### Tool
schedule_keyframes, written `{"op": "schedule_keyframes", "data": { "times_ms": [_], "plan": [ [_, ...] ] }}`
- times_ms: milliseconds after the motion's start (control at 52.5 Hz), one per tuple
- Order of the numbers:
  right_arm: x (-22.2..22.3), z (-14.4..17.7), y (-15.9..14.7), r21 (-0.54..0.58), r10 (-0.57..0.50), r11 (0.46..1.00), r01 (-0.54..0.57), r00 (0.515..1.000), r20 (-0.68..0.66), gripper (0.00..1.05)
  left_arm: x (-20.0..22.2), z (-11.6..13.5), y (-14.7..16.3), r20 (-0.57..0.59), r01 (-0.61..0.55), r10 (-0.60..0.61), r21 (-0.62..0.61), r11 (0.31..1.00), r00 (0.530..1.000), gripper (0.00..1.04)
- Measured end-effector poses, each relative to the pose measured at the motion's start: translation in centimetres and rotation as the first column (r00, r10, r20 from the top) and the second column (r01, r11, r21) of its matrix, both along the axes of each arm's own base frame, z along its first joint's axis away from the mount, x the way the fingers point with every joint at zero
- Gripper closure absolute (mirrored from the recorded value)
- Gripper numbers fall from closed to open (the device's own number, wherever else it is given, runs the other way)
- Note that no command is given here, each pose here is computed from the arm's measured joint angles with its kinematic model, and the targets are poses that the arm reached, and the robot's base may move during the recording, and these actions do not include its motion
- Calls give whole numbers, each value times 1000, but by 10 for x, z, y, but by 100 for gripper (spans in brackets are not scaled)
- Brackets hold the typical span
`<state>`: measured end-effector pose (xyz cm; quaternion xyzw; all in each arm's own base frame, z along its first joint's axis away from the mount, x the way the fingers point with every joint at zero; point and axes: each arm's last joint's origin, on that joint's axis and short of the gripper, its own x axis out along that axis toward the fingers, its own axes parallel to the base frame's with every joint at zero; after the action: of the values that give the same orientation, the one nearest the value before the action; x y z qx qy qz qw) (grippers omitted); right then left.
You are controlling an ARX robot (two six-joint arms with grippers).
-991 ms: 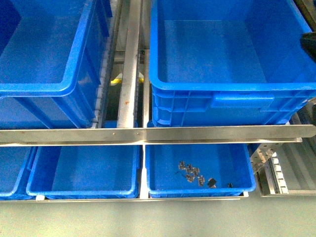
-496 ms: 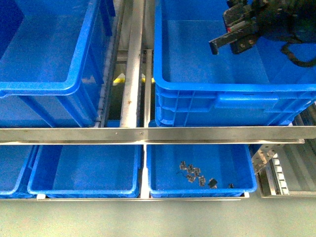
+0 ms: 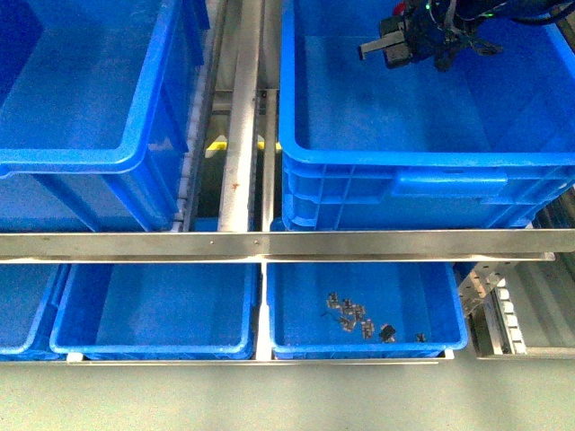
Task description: Pick red and yellow buttons and place in box
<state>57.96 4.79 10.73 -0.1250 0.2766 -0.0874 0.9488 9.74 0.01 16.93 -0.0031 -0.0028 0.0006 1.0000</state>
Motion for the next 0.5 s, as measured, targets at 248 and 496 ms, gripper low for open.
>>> {"op": "schedule_keyframes", "data": {
  "times_ms": [248,496],
  "plan": [
    [11,-14,7,25,25,999,-23,998,-65,64,0,0,0,0,0,0,0,1000,1000,8],
    [15,-19,11,68,74,995,-68,994,-80,46,0,0,0,0,0,0,0,1000,1000,8]
  ]
}}
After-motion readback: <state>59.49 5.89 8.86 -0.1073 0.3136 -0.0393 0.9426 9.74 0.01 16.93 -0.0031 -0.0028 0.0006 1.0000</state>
